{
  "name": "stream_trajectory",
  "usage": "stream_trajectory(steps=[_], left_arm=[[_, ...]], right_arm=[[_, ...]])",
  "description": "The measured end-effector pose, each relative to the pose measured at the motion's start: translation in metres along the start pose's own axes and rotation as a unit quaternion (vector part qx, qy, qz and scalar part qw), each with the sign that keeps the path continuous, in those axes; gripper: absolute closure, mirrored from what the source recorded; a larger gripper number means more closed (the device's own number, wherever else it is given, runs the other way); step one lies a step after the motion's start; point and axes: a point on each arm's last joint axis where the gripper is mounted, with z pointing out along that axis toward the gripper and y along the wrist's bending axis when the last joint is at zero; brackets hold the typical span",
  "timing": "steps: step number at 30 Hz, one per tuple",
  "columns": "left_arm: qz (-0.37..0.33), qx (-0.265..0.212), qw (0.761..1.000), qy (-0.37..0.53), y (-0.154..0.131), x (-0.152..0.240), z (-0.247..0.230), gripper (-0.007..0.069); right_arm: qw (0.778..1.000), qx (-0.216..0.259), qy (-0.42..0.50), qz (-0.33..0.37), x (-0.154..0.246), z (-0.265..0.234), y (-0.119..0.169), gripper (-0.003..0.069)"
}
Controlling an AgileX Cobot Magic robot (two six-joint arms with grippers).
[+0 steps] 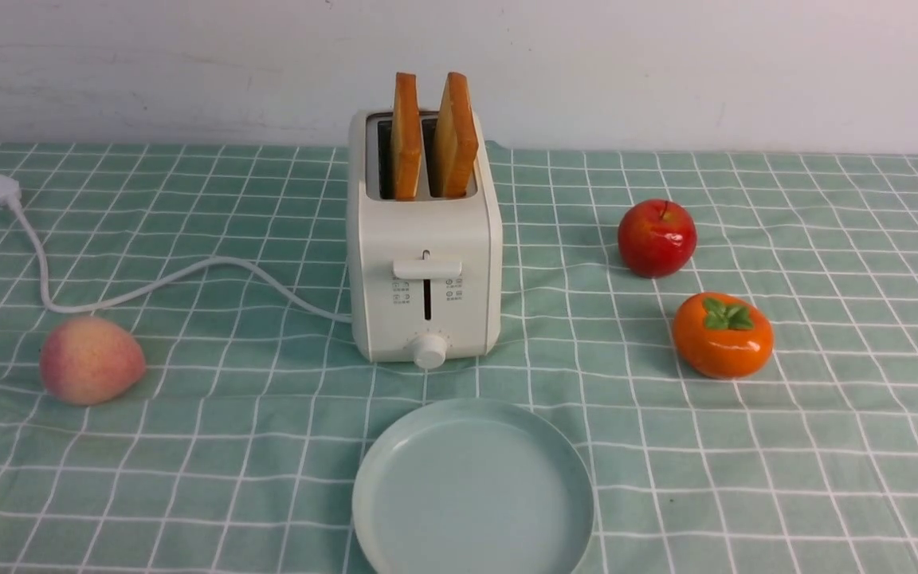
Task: Take toasted bread from bread machine on blue coffee table place on plate.
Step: 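Grasp the toast slice in the toaster and pull it up out of the slot with the right gripper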
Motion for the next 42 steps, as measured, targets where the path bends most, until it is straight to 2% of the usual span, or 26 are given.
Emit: stream_trajectory(steps=[4, 7, 10, 14, 15, 17, 18, 20, 22, 23, 26, 27, 28, 29, 32, 35, 37, 40, 42], left_arm=[[-0.004, 0.005, 1.0, -0.013, -0.001, -0.002, 0.0, 0.0387], [-0.031, 0.026, 0.997, -0.062, -0.004, -0.011, -0.001, 0.0387], [-0.067, 0.078, 0.98, -0.172, -0.012, -0.032, -0.006, 0.0387], [-0.084, 0.105, 0.965, -0.225, -0.02, -0.058, -0.014, 0.0387], [-0.085, 0.114, 0.959, -0.245, -0.028, -0.081, -0.018, 0.0387], [-0.087, 0.117, 0.957, -0.251, -0.035, -0.102, -0.019, 0.0387], [-0.095, 0.117, 0.957, -0.248, -0.043, -0.126, -0.016, 0.0387], [-0.112, 0.108, 0.963, -0.22, -0.055, -0.163, -0.005, 0.0387], [-0.128, 0.078, 0.977, -0.154, -0.063, -0.186, 0.016, 0.0387], [-0.129, 0.074, 0.978, -0.146, -0.064, -0.19, 0.017, 0.0387], [-0.128, 0.014, 0.991, -0.029, -0.068, -0.203, 0.053, 0.0387], [-0.126, 0.01, 0.992, -0.022, -0.068, -0.202, 0.055, 0.0387], [-0.105, -0.03, 0.993, 0.051, -0.065, -0.197, 0.078, 0.0387], [-0.095, -0.045, 0.991, 0.082, -0.063, -0.191, 0.084, 0.0387], [-0.085, -0.079, 0.981, 0.155, -0.056, -0.174, 0.1, 0.0387], [-0.1, -0.106, 0.962, 0.233, -0.053, -0.156, 0.109, 0.0387], [-0.129, -0.114, 0.944, 0.281, -0.053, -0.145, 0.113, 0.0387], [-0.154, -0.112, 0.93, 0.313, -0.055, -0.138, 0.116, 0.0387], [-0.166, -0.099, 0.922, 0.336, -0.058, -0.133, 0.12, 0.0387]], right_arm=[[0.998, -0.004, -0.043, 0.04, -0.008, 0.0, 0.0, 0.0419], [0.994, -0.009, -0.08, 0.079, -0.015, -0.001, 0.0, 0.0419], [0.985, -0.019, -0.137, 0.106, -0.027, -0.004, 0.001, 0.0419], [0.977, -0.036, -0.175, 0.113, -0.058, -0.009, 0.01, 0.0419], [0.974, -0.043, -0.192, 0.114, -0.083, -0.009, 0.016, 0.0419], [0.972, -0.047, -0.197, 0.116, -0.101, -0.008, 0.021, 0.0419], [0.969, -0.055, -0.207, 0.125, -0.131, -0.006, 0.03, 0.0419], [0.969, -0.058, -0.198, 0.138, -0.169, 0.009, 0.04, 0.0419], [0.976, -0.053, -0.166, 0.134, -0.197, 0.033, 0.049, 0.0419], [0.977, -0.05, -0.16, 0.133, -0.196, 0.036, 0.049, 0.0419], [0.993, -0.026, -0.074, 0.085, -0.216, 0.083, 0.056, 0.0419], [0.994, -0.025, -0.071, 0.082, -0.215, 0.083, 0.056, 0.0419], [0.999, -0.006, -0.015, 0.046, -0.21, 0.111, 0.055, 0.0419], [0.999, 0.001, 0.004, 0.037, -0.206, 0.121, 0.054, 0.0419], [0.997, 0.017, 0.059, 0.039, -0.189, 0.146, 0.049, 0.0419], [0.987, 0.037, 0.14, 0.066, -0.163, 0.174, 0.044, 0.0419], [0.972, 0.042, 0.217, 0.078, -0.143, 0.195, 0.047, 0.0419], [0.956, 0.02, 0.287, 0.064, -0.13, 0.219, 0.061, 0.0419], [0.94, -0.036, 0.338, 0.031, -0.124, 0.25, 0.091, 0.0419]])
